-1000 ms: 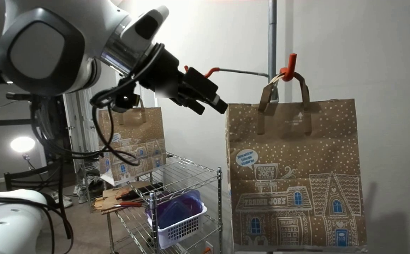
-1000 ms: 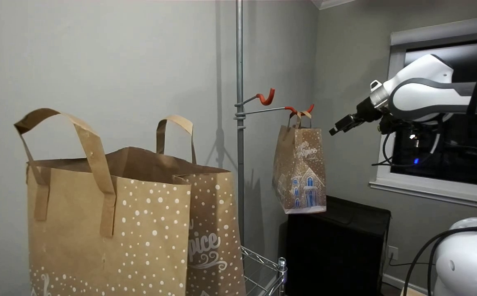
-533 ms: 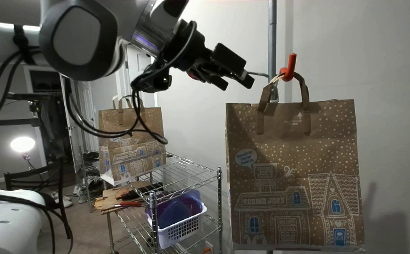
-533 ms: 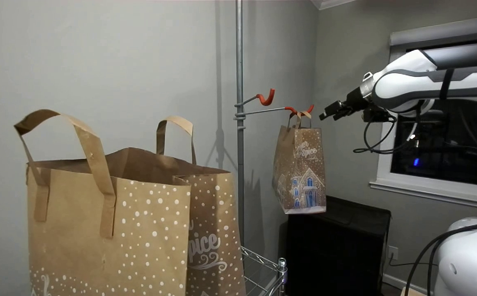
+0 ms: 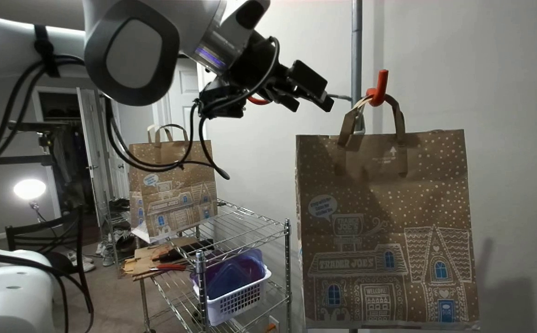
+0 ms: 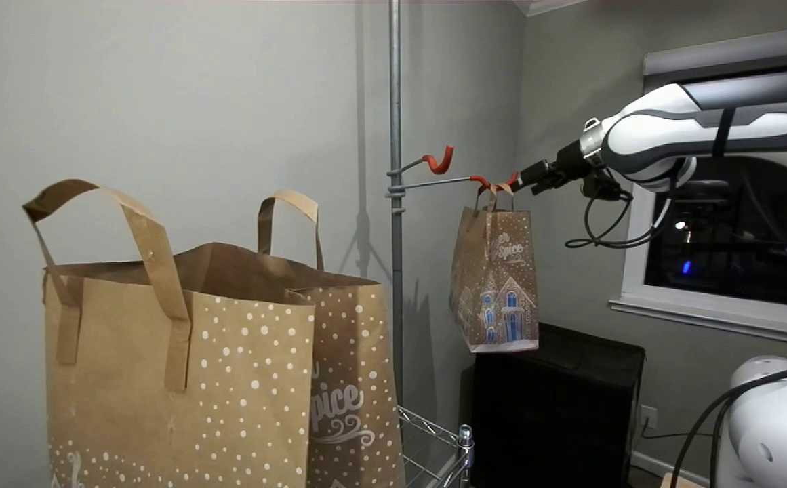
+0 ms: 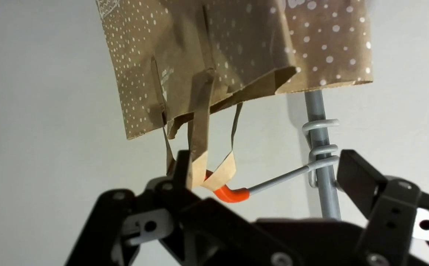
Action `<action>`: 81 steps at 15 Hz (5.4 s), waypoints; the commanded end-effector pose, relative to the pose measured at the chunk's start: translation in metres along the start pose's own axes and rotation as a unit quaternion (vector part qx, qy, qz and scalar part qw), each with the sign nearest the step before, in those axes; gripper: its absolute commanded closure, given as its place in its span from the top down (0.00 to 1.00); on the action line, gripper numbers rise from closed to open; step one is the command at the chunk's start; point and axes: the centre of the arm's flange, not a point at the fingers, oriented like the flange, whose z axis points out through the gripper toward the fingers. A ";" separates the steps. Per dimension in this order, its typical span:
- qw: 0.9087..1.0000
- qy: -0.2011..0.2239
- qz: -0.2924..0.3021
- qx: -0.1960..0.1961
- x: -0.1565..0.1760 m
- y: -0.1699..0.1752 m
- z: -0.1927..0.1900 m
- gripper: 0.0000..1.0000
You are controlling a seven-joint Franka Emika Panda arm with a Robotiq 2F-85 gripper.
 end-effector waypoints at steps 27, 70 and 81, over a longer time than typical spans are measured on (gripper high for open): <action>0.934 -0.077 0.295 -0.185 0.125 -0.056 0.111 0.74; 0.917 -0.066 0.268 -0.287 0.119 -0.035 0.098 0.01; 0.921 -0.034 0.253 -0.296 0.130 -0.033 0.059 0.01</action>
